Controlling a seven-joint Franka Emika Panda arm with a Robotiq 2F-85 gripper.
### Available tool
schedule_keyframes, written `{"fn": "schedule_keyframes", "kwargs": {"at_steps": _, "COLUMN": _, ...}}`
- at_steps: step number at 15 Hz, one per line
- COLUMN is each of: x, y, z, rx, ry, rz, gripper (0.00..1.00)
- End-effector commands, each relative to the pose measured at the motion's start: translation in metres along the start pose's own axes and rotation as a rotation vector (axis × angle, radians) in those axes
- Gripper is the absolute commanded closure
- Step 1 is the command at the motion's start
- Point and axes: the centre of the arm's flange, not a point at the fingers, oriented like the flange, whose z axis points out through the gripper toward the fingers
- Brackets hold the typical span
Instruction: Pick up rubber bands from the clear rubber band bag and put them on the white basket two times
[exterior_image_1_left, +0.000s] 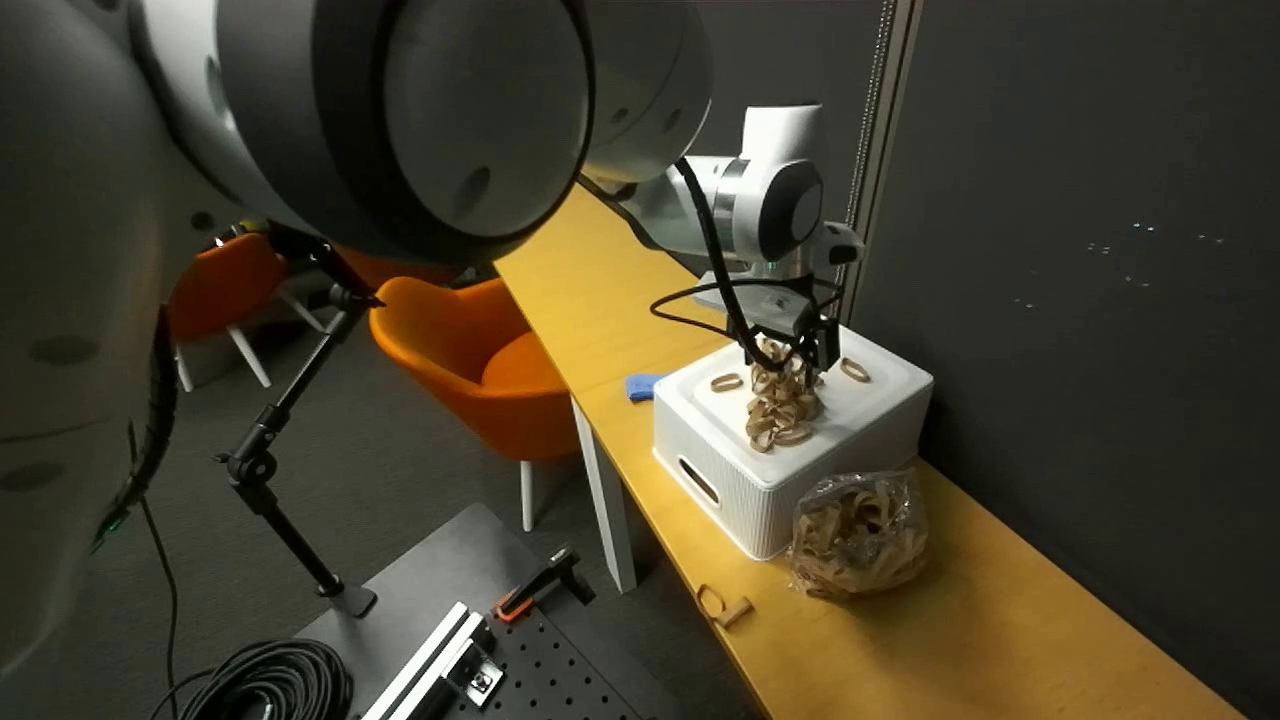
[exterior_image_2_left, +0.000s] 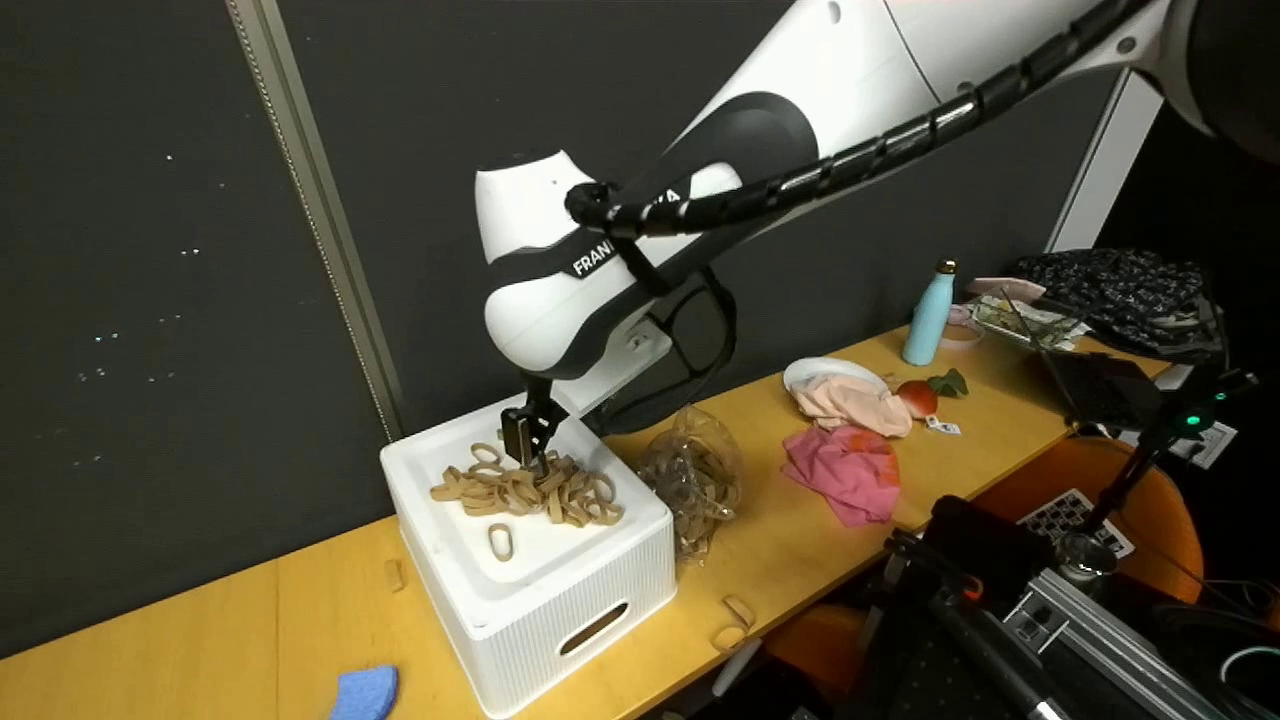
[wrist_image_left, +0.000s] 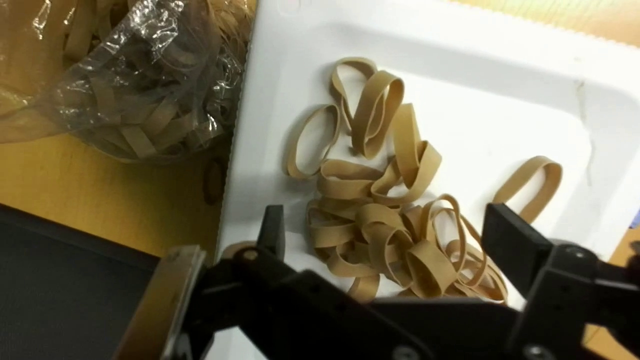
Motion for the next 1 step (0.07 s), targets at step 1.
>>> {"fn": "schedule_keyframes", "kwargs": {"at_steps": 1, "x": 0.0000, "y": 0.0003, "z": 0.0001, "rx": 0.000, "ry": 0.000, "rz": 0.004, "gripper": 0.00}}
